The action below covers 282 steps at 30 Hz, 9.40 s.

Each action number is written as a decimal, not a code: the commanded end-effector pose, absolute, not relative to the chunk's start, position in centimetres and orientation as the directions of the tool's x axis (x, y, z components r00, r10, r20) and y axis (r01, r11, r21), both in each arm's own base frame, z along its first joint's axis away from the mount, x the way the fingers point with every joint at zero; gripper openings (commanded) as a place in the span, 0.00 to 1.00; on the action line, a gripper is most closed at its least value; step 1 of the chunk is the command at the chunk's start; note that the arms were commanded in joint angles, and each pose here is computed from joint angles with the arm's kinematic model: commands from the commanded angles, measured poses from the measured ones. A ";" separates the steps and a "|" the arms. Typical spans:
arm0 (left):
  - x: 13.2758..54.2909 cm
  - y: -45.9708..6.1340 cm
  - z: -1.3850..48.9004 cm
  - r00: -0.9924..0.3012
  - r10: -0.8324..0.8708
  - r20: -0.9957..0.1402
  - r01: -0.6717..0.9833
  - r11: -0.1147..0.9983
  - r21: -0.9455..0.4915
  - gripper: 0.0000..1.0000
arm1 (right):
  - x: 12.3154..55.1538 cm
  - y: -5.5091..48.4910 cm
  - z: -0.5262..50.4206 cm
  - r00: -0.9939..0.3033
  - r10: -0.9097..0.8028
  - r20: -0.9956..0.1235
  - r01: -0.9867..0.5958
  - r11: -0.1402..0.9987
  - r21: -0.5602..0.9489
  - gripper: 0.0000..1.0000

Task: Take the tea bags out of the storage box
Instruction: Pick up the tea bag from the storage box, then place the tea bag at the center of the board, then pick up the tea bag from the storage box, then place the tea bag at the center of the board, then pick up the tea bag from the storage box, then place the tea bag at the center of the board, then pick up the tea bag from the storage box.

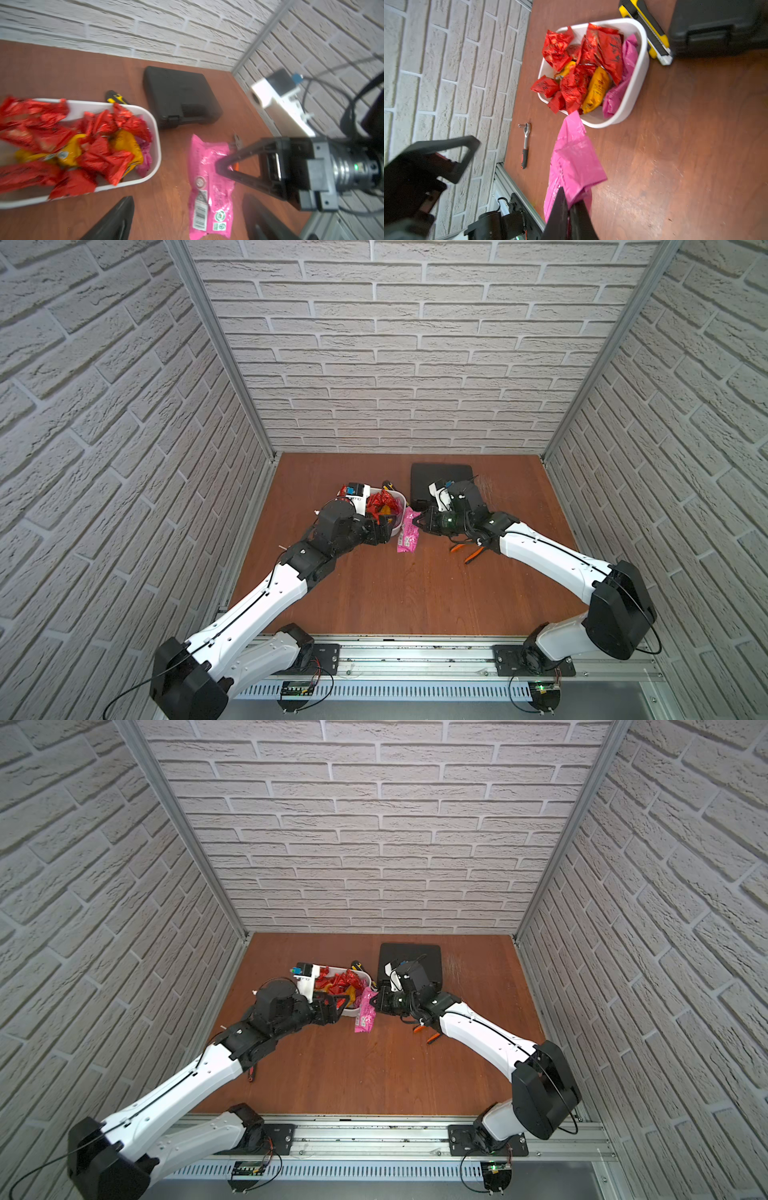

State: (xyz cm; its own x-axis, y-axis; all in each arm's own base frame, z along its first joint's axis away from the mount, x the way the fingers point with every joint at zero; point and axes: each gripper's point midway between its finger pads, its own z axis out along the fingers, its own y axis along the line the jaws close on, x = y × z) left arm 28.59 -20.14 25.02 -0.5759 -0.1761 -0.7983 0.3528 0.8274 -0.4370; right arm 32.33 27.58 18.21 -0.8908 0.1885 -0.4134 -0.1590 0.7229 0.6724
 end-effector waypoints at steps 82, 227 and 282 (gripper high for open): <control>30.0 -6.0 19.4 -0.516 -0.701 -0.493 -0.375 0.702 -0.606 0.80 | 42.9 32.4 20.3 -0.477 -0.429 -0.767 -0.689 0.724 0.024 0.06; 28.4 -24.9 16.9 -0.730 -0.063 -0.680 0.065 0.985 -0.160 0.48 | 25.2 17.1 19.2 -0.701 -0.022 -0.713 -0.320 0.903 0.287 0.48; 41.0 -7.8 10.4 -0.403 -0.912 -0.072 -0.688 0.354 -0.633 0.18 | 37.8 34.7 19.4 -0.514 -0.451 -0.730 -0.738 0.666 0.108 0.49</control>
State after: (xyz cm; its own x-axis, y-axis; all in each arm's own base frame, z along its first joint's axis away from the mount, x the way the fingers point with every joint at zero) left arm 39.90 -7.24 9.14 -0.4035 -0.9124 -0.0679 -0.7150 0.3607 -0.5989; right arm 38.08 34.79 16.83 -0.5429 -0.4827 -0.6872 -0.7379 0.6648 0.1160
